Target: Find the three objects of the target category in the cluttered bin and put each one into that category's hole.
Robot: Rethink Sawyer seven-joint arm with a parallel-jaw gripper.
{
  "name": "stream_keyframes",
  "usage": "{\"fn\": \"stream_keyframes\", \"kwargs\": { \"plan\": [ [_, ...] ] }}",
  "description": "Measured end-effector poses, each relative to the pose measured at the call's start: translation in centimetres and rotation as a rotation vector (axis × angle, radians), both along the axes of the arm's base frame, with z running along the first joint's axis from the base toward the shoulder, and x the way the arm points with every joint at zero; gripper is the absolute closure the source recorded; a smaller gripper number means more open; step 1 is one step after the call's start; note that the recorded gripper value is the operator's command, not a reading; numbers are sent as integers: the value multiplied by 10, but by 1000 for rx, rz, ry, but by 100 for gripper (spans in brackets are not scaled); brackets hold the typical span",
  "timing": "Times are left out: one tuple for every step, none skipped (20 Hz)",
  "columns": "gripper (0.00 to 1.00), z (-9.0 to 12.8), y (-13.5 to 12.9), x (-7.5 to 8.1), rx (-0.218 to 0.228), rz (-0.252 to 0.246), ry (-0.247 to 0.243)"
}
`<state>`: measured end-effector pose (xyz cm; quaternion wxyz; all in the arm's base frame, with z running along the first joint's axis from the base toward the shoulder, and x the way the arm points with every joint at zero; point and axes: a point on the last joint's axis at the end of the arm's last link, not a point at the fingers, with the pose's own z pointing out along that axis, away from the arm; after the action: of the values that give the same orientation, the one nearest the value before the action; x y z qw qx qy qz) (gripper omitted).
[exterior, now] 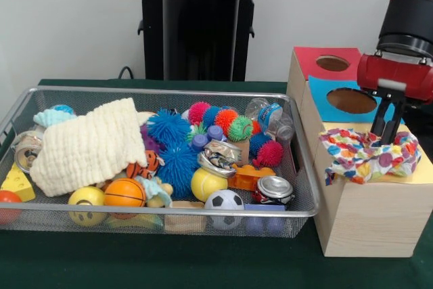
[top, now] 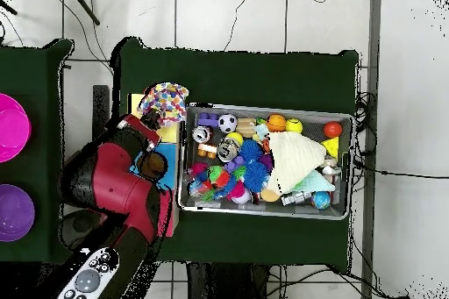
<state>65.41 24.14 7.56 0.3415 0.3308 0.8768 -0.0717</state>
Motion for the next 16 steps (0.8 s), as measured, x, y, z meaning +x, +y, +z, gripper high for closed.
{"fn": "stream_keyframes", "kwargs": {
  "plan": [
    [100,-1,-2,1,5,-5,2],
    [100,-2,-3,2,8,-8,2],
    [100,-4,-7,3,13,-16,7],
    [100,-6,-8,3,16,-19,9],
    [100,-6,-9,4,18,-21,10],
    [100,-8,-10,4,21,-24,12],
    [100,-9,-13,5,23,-31,13],
    [100,-11,-14,5,23,-35,14],
    [100,-11,-14,5,23,-37,15],
    [100,-16,-17,5,25,-47,17],
    [100,-18,-18,5,26,-51,18],
    [100,-19,-18,6,28,-53,18],
    [100,-20,-19,9,40,-61,18],
    [100,-19,-20,11,50,-66,16],
    [100,-18,-22,13,60,-72,15],
    [100,-18,-24,15,69,-78,15]
  ]
}}
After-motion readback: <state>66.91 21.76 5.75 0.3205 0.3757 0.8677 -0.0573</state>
